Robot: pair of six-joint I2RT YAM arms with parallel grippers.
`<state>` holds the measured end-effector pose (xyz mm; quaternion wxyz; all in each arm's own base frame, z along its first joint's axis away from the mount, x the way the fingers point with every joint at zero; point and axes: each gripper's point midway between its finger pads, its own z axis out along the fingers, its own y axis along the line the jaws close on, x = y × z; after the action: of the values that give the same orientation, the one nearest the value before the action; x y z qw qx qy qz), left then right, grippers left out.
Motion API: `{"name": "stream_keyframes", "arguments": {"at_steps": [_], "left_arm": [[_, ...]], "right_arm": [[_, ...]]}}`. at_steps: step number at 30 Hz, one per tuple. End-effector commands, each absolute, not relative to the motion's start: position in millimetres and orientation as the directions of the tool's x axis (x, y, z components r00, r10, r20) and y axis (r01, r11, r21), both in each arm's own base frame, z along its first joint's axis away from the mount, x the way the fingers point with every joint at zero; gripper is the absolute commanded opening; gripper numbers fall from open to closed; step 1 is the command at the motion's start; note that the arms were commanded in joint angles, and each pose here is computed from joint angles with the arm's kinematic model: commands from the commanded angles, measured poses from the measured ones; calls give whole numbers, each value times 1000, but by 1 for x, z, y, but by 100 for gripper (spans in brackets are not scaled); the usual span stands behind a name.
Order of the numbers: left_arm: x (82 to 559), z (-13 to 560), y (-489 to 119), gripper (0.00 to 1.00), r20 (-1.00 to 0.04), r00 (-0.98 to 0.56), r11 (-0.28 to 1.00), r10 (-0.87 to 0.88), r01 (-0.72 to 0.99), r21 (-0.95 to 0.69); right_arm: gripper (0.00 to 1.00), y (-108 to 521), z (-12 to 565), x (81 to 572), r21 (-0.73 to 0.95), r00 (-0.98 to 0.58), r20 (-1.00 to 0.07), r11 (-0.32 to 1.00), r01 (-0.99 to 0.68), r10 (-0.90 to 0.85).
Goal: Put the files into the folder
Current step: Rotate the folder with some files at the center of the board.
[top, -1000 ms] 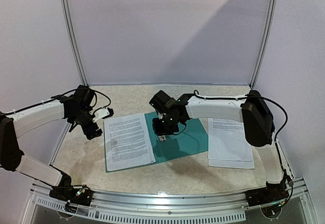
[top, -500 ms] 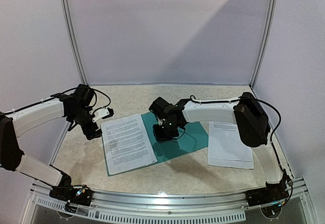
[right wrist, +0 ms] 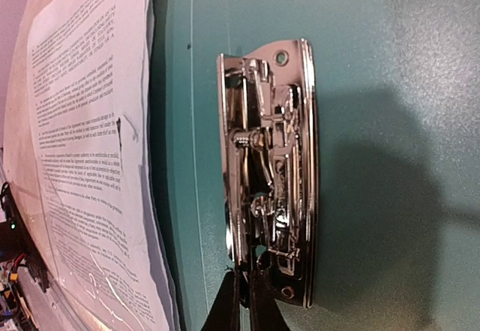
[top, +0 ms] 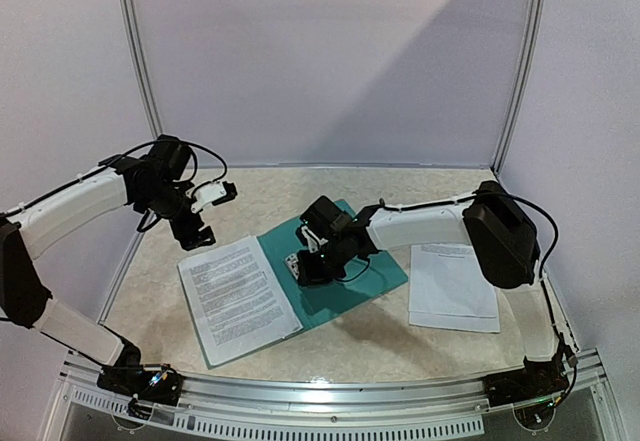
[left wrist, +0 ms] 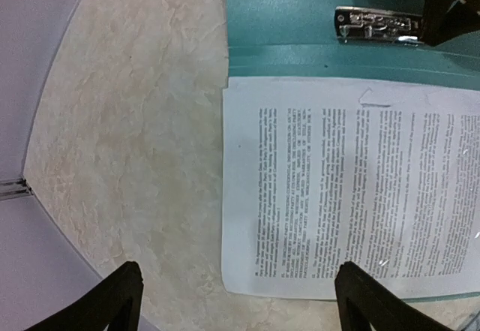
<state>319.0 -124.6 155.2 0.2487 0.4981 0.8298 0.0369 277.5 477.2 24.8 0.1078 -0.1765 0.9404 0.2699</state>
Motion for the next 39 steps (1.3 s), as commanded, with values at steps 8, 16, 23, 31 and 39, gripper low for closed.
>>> {"name": "stream_keyframes", "arguments": {"at_steps": [8,16,23,31,39], "left_arm": [[295,137,-197,87,-432,138,-29,891,968,249],[348,114,-231,79,-409,59,18,911,983,182],[410,82,-168,69,-299,-286,334,910,935,123],[395,49,-90,46,-178,-536,547,825,837,17],[354,9,-62,36,-32,-530,530,847,848,4]], "right_arm": [[2,472,27,230,525,-900,-228,732,-435,-371],[15,464,31,255,524,-925,-233,762,-380,-301],[21,453,56,267,476,-914,-291,785,-395,-283],[34,455,60,267,302,-847,-381,817,-492,-370],[43,472,39,259,272,-823,-358,793,-545,-442]]}}
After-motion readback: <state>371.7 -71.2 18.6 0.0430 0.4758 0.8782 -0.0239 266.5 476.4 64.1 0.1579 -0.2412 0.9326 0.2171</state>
